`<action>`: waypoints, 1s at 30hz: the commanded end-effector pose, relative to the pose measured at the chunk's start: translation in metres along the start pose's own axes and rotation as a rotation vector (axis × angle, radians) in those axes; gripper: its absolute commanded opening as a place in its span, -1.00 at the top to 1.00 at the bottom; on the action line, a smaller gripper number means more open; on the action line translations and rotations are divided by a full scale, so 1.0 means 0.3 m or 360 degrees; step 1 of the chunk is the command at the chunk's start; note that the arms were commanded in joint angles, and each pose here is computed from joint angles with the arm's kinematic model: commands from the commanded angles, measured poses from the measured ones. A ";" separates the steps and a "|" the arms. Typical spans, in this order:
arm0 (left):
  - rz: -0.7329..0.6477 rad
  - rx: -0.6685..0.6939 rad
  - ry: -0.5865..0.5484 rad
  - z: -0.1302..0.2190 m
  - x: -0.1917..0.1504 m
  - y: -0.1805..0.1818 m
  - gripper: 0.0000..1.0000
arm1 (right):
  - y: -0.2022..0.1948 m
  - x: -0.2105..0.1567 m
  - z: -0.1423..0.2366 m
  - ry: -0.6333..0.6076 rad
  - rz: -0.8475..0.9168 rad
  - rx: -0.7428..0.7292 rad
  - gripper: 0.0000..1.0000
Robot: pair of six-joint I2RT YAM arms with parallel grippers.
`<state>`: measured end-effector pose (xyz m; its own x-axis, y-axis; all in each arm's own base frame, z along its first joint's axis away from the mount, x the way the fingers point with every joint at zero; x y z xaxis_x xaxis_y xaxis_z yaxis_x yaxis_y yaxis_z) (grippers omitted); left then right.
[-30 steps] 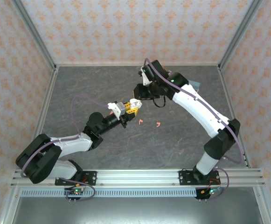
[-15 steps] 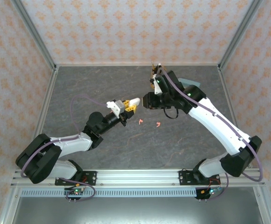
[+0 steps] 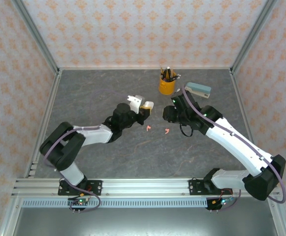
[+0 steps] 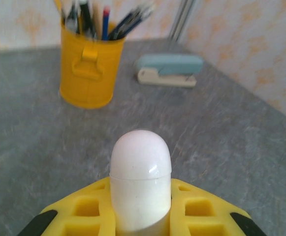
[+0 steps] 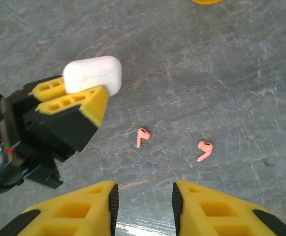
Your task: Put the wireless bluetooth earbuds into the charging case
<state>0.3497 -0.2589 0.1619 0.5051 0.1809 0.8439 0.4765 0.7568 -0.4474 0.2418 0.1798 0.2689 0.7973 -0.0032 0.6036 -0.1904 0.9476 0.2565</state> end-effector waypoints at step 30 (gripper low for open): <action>0.0668 0.0539 0.0524 -0.279 -0.160 0.185 -0.16 | -0.056 -0.017 0.079 -0.0198 -0.0120 -0.0007 0.05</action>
<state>0.4084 -0.2896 0.0691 0.8324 0.3242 0.4494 -0.0035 0.8140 -0.5808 0.2280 0.1632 0.2727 0.7532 -0.0997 0.6502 -0.1466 0.9381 0.3137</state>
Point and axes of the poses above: each hand's point on the last joint's axis, 136 mm out from that joint toward the fingers, its own z axis back along the fingers, its own y axis along the line the jaws close on, x = y × z, the point moved 5 cm from there along z, back along the fingers, and after that the axes turned 10 degrees about z, right-handed, at the moved point
